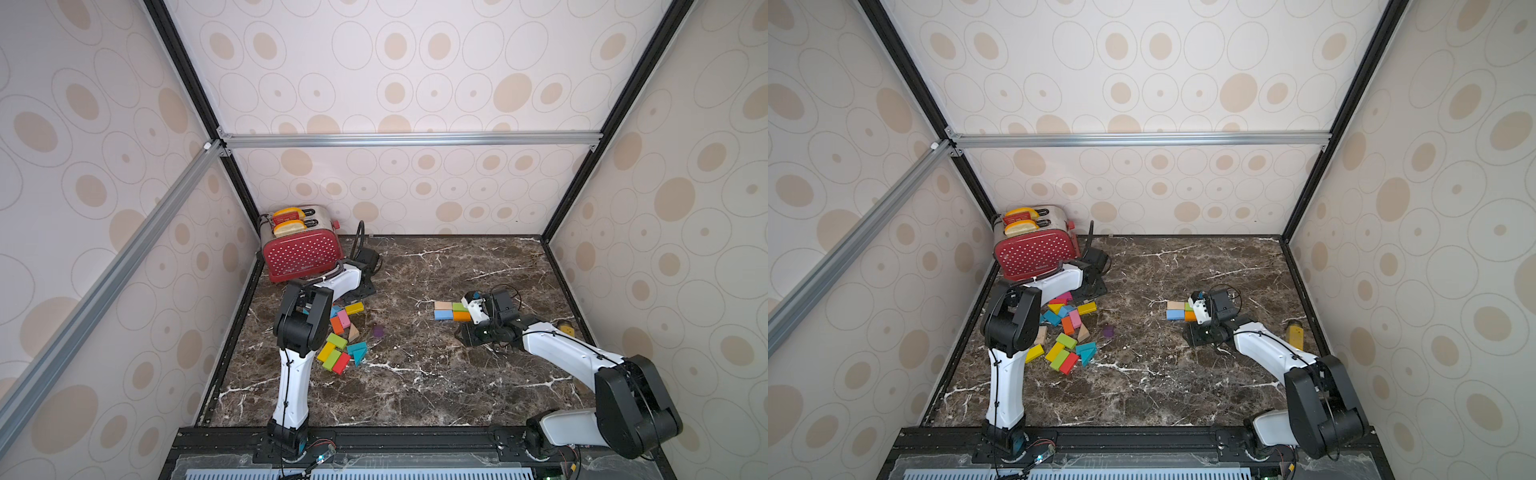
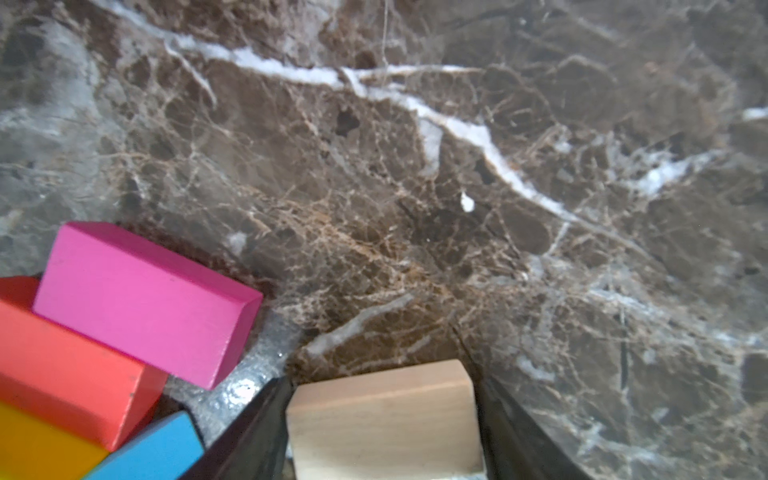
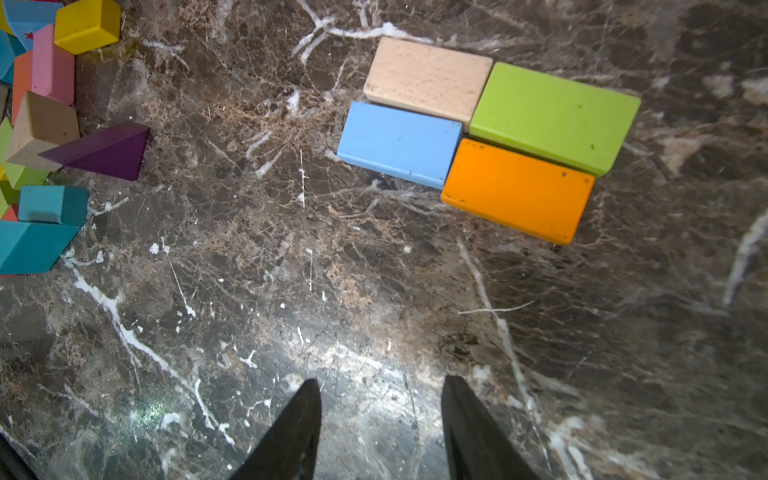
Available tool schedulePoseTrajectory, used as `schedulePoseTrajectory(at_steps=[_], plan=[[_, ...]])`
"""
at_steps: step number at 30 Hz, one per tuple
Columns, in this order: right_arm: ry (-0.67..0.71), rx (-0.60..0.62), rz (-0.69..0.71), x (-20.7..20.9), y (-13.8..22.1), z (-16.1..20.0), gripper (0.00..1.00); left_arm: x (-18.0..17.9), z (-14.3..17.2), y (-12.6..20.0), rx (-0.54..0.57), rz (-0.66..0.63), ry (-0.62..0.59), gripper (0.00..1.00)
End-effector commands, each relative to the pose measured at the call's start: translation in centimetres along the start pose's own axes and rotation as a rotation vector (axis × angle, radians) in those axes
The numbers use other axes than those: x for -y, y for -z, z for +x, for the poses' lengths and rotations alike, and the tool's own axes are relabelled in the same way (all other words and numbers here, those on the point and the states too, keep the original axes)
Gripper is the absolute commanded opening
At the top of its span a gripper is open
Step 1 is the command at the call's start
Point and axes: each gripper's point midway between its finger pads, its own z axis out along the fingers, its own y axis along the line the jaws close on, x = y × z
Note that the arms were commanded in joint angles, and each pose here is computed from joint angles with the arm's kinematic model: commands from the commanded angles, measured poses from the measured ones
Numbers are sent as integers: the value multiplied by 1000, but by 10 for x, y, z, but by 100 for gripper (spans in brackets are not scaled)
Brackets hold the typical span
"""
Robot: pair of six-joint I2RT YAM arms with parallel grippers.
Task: Assemble a piece of candy with building blocks
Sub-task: Pick up the building block from the center of the board, then assemble the building block at the center of the board.
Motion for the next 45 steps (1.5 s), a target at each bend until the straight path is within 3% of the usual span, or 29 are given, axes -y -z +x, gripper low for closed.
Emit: schedulePoseTrajectory(at_steps=[1, 6, 10, 16, 22, 26, 33, 45], plan=[[-3, -18, -4, -2, -4, 6, 51, -7, 9, -6, -19, -43, -10, 64], [-3, -9, 8, 0, -2, 4, 51, -3, 8, 1, -11, -13, -44, 53], [-5, 13, 29, 3, 3, 0, 51, 10, 4, 21, 20, 31, -93, 52], [-53, 73, 164, 29, 20, -5, 51, 57, 14, 101, 114, 173, -242, 51], [-252, 156, 236, 72, 44, -3, 50, 91, 97, 155, 64, 302, -376, 51], [-274, 175, 281, 82, 49, 0, 50, 119, 150, 185, 97, 334, -496, 51], [-372, 199, 373, 110, 56, 15, 50, 141, 215, 156, 22, 323, -529, 49], [-382, 203, 377, 112, 59, 21, 50, 177, 235, 127, 20, 304, -536, 50]])
